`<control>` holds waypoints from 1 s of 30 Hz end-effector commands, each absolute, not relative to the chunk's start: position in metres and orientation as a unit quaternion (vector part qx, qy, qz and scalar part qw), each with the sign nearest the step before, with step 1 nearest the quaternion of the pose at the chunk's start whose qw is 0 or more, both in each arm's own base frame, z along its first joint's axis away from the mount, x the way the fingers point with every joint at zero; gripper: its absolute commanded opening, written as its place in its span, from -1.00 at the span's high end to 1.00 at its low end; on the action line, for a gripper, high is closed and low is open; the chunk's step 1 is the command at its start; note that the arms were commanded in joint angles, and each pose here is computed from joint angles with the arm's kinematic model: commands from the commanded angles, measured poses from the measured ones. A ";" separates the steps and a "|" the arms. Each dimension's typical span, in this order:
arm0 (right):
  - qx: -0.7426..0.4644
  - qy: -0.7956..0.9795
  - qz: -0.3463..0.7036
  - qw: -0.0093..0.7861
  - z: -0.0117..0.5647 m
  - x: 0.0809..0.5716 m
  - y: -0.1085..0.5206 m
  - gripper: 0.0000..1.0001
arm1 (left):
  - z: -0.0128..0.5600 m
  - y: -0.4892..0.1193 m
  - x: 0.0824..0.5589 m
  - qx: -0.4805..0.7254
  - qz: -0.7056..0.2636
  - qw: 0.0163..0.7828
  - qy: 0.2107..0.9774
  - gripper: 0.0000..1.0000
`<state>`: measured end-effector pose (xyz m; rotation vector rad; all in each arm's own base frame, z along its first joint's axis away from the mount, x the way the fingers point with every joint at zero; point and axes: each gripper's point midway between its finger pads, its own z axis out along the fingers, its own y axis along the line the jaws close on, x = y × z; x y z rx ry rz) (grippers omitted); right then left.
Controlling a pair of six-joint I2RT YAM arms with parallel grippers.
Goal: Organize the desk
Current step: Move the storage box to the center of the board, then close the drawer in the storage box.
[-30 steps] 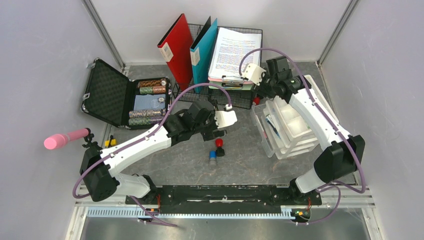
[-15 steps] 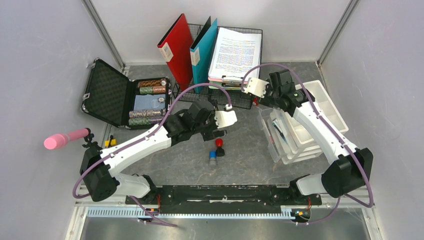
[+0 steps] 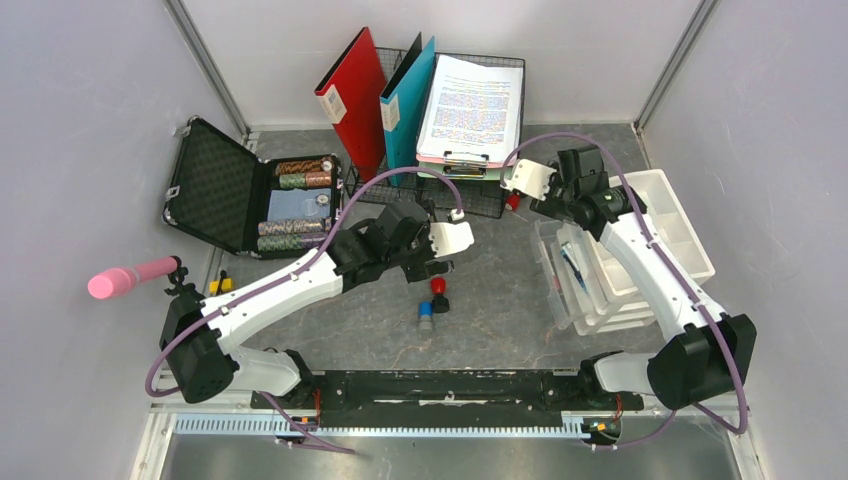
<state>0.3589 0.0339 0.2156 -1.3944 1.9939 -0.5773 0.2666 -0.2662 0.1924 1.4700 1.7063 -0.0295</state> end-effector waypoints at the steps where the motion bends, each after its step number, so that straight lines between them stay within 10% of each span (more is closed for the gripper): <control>1: -0.527 0.753 -0.197 0.342 0.229 0.354 0.040 -0.24 | 0.196 -0.265 0.267 0.575 -0.016 0.439 0.690 -1.00; 18: -0.384 0.779 -0.067 0.490 0.238 0.408 0.098 -0.43 | 0.192 -0.259 0.266 0.555 -0.023 0.446 0.702 -1.00; 30: -0.552 0.732 0.040 0.396 0.209 0.313 0.126 -0.33 | 0.183 -0.255 0.265 0.547 -0.032 0.441 0.711 -1.00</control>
